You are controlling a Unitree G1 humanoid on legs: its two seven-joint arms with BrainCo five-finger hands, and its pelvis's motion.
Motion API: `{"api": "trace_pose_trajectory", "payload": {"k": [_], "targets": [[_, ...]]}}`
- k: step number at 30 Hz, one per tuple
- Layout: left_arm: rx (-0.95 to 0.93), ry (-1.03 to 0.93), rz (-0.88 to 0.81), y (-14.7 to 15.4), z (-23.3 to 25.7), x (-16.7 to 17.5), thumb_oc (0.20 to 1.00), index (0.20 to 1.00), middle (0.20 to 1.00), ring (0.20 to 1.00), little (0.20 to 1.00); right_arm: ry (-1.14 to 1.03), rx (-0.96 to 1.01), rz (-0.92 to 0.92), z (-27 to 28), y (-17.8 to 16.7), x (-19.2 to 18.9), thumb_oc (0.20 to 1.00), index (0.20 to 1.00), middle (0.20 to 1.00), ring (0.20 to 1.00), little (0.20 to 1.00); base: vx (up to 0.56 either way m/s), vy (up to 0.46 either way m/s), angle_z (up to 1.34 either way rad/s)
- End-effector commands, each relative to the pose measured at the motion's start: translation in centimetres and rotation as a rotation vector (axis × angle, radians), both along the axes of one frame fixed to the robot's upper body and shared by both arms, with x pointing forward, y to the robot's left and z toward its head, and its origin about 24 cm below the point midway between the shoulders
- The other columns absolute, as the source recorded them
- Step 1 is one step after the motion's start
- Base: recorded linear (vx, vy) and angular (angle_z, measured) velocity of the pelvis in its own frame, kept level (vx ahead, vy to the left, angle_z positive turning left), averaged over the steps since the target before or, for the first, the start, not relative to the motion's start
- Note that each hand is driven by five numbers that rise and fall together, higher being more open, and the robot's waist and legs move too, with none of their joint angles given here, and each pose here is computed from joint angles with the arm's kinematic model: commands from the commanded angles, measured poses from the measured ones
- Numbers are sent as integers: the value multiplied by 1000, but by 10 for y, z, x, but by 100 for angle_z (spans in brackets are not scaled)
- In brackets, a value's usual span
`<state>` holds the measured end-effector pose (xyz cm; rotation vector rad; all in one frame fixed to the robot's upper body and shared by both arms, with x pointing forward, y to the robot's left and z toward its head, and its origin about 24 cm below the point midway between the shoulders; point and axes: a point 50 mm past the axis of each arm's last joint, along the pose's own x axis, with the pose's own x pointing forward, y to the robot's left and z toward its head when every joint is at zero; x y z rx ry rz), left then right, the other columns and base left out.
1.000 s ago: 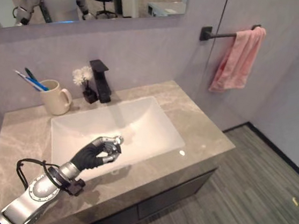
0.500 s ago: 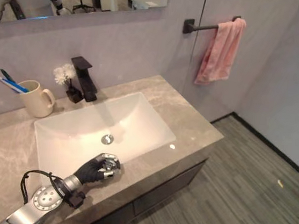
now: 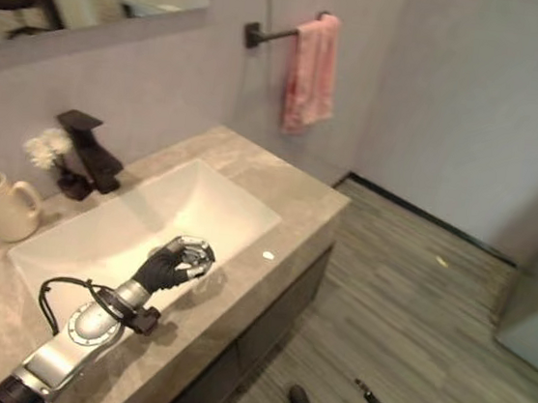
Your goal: Put brush and paste in cup on sink, flatten towel.
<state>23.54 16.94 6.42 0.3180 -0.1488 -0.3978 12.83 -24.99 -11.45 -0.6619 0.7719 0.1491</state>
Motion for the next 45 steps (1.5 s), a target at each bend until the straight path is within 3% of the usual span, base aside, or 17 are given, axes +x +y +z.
{"api": "trace_pose_trajectory", "payload": {"k": [1, 15, 20, 29, 30, 31, 32, 33, 39, 41, 45], "targets": [[-19, -158, 54, 12, 27, 5, 200, 200, 200, 200, 200, -108, -18, 8, 19, -11, 16, 1000, 1000, 1000, 1000, 1000, -43, -35, -139], [-57, -127, 173, 28, 19, 5, 200, 200, 200, 200, 200, -123, -67, 3, 26, -27, 17, 1000, 1000, 1000, 1000, 1000, -33, -243, -59], [-37, -119, 212, 39, 18, 4, 200, 200, 200, 200, 200, -119, -178, 19, 40, -57, 10, 1000, 1000, 1000, 1000, 1000, 34, -390, -14], [17, 33, 236, 37, -20, -1, 216, 216, 216, 216, 216, -93, -146, 15, 29, -46, 6, 1000, 1000, 1000, 1000, 1000, 49, -34, -16], [36, 80, 234, 37, -31, -3, 398, 398, 398, 398, 398, -87, -143, 13, 28, -44, 6, 1000, 1000, 1000, 1000, 1000, 103, 47, -56], [70, 133, 232, 38, -43, -6, 749, 749, 749, 749, 749, -81, -132, 3, 26, -43, 6, 1000, 1000, 1000, 1000, 1000, 116, 62, -56], [113, 185, 232, 40, -55, -11, 947, 947, 947, 947, 947, -80, -125, -6, 25, -42, 6, 1000, 1000, 1000, 1000, 1000, 127, 107, -18], [137, 246, 256, 46, -68, -19, 1000, 1000, 1000, 1000, 1000, -72, -115, -16, 24, -42, 6, 1000, 1000, 1000, 1000, 1000, 89, 89, -8], [235, 520, 390, 64, -130, -54, 1000, 1000, 1000, 1000, 1000, -15, -104, -23, 11, -33, 8, 1000, 1000, 1000, 1000, 1000, 25, 126, -20], [263, 674, 476, 70, -160, -76, 1000, 1000, 1000, 1000, 1000, -24, 21, -122, 5, -21, 14, 1000, 1000, 1000, 1000, 1000, -65, 103, -26], [240, 737, 539, 72, -171, -86, 1000, 1000, 1000, 1000, 1000, -33, 105, -187, 1, -13, 14, 1000, 1000, 1000, 1000, 1000, -38, 10, -46]]}}
